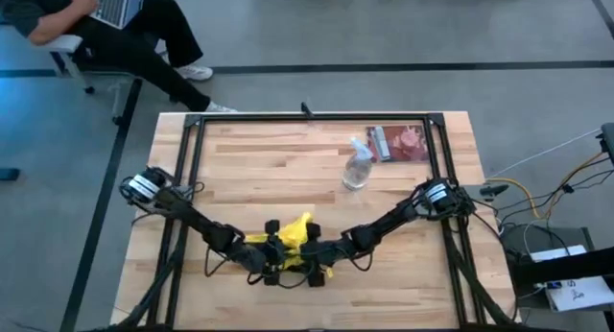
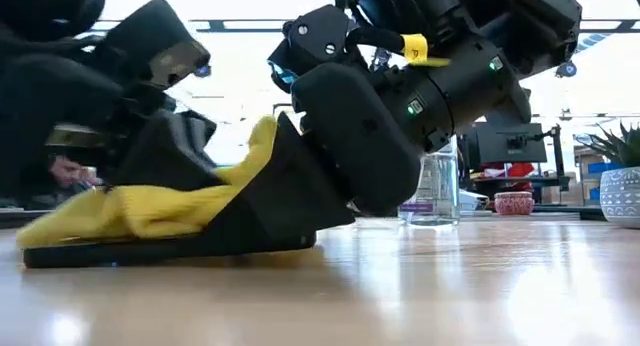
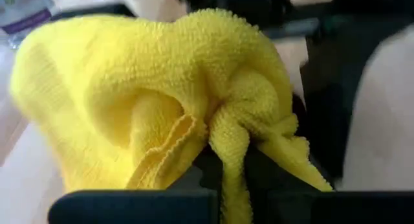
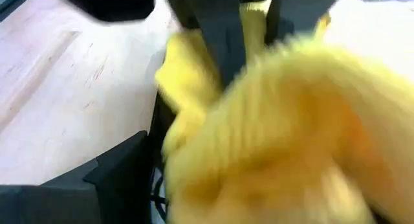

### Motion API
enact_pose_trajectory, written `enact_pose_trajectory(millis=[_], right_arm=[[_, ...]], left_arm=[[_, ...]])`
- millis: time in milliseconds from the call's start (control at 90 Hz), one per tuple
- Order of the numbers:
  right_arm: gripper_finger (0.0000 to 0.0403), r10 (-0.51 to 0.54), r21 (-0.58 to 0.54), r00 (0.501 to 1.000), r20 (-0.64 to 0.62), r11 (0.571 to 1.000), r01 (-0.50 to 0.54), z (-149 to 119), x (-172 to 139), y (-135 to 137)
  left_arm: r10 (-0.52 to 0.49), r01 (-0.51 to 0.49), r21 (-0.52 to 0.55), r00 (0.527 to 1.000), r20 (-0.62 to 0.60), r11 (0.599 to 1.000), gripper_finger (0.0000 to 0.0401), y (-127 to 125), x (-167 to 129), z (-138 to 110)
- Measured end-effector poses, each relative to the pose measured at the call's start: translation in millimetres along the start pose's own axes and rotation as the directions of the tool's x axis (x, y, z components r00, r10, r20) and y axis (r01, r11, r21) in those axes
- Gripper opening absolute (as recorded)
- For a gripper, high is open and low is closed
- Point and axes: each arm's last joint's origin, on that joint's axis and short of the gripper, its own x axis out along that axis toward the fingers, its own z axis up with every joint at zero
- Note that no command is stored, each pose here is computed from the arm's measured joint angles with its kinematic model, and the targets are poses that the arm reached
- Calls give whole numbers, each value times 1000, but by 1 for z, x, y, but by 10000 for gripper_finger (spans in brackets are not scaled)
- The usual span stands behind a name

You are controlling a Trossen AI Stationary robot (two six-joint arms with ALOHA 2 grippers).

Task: Apply microfiber cloth
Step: Wipe the black cellphone with the yellow microfiber cloth

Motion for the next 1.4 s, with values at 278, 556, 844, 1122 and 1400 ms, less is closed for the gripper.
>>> enact_pose_trajectory(millis=[278,556,844,1122,1400], right_arm=[[319,6,7,1000,3,1000,-6,2,-1,1],[319,12,-1,1000,11,1000,-12,5,-3,2],[319,2,-4,1000,14,1000,-2,6,-3,0],[319,3,1,1000,1,1000,-3,4,-3,0],[319,-4,2,1000,6,1000,4,5,-3,0]], left_arm=[[2,-17,-108,990,-144,994,7,3,-40,-18],[-33,20,-163,996,-77,986,7,-4,-52,-23],[-51,69,-150,991,122,986,7,-18,-26,-14],[-38,55,-166,994,102,985,7,-23,-1,-9],[-117,117,-179,993,12,977,7,-34,-29,-14]])
